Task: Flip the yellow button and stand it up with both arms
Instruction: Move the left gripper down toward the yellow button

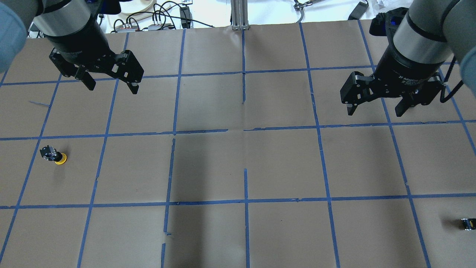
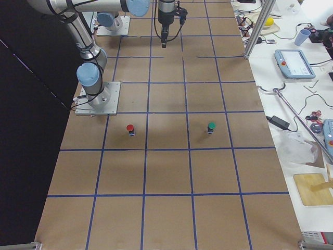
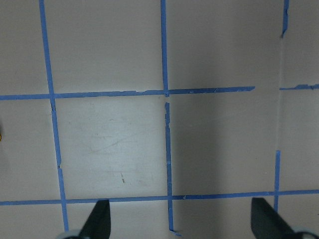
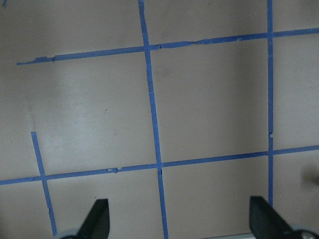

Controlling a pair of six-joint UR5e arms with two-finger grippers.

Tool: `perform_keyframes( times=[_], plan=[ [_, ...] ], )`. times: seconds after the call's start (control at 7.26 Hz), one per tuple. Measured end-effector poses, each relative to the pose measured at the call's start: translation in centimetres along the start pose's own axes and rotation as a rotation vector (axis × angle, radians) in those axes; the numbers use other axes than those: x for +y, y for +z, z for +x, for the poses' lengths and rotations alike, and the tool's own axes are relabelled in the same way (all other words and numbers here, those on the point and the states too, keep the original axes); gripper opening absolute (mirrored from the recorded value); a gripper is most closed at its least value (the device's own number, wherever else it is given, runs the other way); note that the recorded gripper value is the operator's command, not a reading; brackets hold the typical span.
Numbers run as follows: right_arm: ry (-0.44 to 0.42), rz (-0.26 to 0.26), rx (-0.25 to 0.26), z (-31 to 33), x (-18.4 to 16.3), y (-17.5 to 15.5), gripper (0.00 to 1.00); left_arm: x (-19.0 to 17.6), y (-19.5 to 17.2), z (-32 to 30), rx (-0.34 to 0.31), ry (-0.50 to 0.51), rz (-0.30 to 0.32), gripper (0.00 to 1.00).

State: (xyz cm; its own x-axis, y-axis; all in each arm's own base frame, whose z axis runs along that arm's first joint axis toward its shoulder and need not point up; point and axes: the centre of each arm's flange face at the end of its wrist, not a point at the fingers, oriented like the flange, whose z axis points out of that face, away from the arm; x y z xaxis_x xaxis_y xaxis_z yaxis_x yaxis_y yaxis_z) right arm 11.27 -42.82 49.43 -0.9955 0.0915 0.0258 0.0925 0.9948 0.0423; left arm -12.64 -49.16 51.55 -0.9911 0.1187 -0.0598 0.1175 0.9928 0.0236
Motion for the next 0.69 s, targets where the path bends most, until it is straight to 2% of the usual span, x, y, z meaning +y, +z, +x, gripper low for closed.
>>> perform_keyframes(
  times=[0.41, 0.69],
  plan=[
    [0.002, 0.015, -0.009, 0.0, -0.2, -0.1, 1.0, 0.1, 0.6, -0.1, 0.018, -0.016, -0.009, 1.0],
    [0.003, 0.016, -0.009, 0.0, -0.3, -0.1, 1.0, 0.3, 1.5, -1.5, 0.023, 0.034, -0.031, 1.0]
  ],
)
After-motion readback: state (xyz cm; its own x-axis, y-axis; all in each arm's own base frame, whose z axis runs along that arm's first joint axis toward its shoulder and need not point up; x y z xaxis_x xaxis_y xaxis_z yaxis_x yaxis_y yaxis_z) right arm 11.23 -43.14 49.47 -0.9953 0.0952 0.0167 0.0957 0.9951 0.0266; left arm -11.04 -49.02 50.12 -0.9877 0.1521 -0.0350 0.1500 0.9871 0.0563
